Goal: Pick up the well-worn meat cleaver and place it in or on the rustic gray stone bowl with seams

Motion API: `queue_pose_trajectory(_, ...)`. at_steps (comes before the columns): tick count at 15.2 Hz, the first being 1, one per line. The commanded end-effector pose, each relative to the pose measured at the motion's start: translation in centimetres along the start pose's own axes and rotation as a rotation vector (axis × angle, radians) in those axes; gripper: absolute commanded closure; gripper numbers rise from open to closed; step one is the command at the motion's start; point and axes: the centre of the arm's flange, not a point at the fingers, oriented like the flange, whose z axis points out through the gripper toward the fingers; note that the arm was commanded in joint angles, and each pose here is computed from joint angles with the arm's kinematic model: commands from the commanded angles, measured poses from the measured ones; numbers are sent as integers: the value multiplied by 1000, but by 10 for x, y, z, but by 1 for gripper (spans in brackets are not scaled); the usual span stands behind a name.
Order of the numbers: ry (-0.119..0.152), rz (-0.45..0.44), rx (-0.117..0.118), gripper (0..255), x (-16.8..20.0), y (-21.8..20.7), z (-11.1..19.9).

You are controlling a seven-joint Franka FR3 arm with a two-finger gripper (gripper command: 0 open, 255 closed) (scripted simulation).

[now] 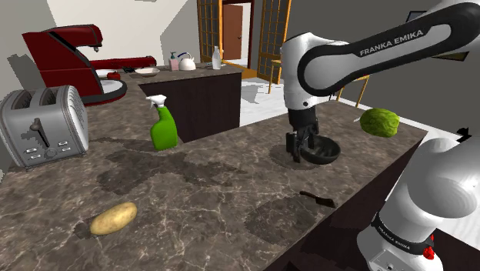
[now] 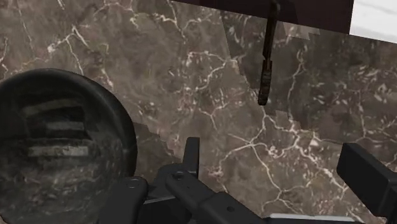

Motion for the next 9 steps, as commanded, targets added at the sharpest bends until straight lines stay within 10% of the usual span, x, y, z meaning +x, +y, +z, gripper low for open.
queue_pose_trajectory(1,-52,7,-12,0,4,-9,25)
queue_pose_trajectory(7,-199,24,-47,0,4,-34,98)
queue_pose_trajectory(9,-199,24,-47,0,2,-33,108)
